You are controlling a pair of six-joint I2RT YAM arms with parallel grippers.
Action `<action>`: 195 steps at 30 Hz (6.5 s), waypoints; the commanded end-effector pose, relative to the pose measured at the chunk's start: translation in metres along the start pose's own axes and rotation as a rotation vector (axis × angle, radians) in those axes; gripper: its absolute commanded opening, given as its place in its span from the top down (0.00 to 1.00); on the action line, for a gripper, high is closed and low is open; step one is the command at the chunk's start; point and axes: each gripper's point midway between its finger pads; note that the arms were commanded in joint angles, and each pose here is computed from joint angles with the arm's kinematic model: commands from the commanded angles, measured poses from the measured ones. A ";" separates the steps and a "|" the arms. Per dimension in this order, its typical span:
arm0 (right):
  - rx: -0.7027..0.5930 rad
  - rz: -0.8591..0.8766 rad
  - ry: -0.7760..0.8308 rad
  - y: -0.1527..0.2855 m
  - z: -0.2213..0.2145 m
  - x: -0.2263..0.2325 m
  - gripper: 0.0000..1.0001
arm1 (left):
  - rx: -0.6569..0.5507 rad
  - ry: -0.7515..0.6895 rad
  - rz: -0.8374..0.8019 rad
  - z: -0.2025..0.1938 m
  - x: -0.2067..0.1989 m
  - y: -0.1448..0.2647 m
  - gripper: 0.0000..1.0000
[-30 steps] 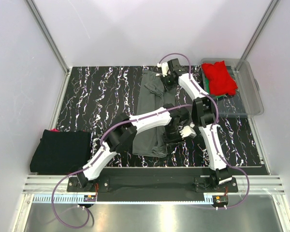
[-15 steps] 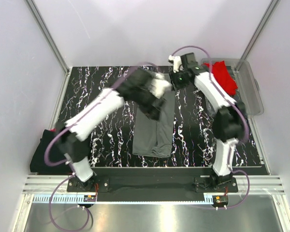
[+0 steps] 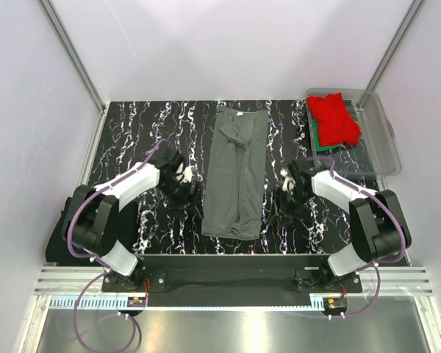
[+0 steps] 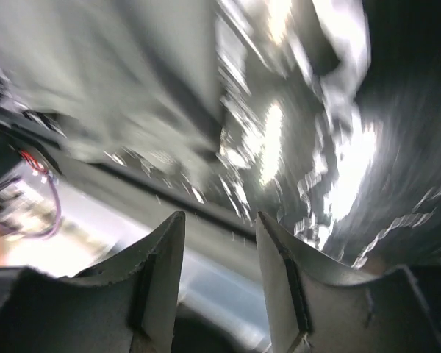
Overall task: Fold and stack the t-shirts
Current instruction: Fold the tshirt
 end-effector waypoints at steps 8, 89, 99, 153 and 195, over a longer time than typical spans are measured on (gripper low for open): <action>0.079 0.105 -0.249 -0.029 -0.023 0.016 0.47 | -0.009 0.289 -0.187 0.003 0.002 -0.028 0.18; -0.326 0.182 -0.140 0.020 0.196 0.014 1.00 | -0.414 -0.034 -0.240 0.218 -0.087 0.029 1.00; -0.376 0.142 -0.092 0.009 0.239 -0.004 1.00 | -0.490 -0.069 -0.212 0.269 -0.088 0.023 1.00; -0.181 0.166 -0.280 -0.046 0.161 -0.037 0.55 | -0.136 0.275 -0.289 0.178 -0.033 -0.053 0.59; -0.423 0.214 -0.095 0.102 0.094 0.044 1.00 | -0.364 -0.104 -0.452 0.117 -0.142 0.089 1.00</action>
Point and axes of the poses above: each gripper's point midway between its finger pads, its own y axis back along the fingers, its own x axis along the line the jaws close on, z = x × y, and after that the axes turned 13 degrees about y, right-handed
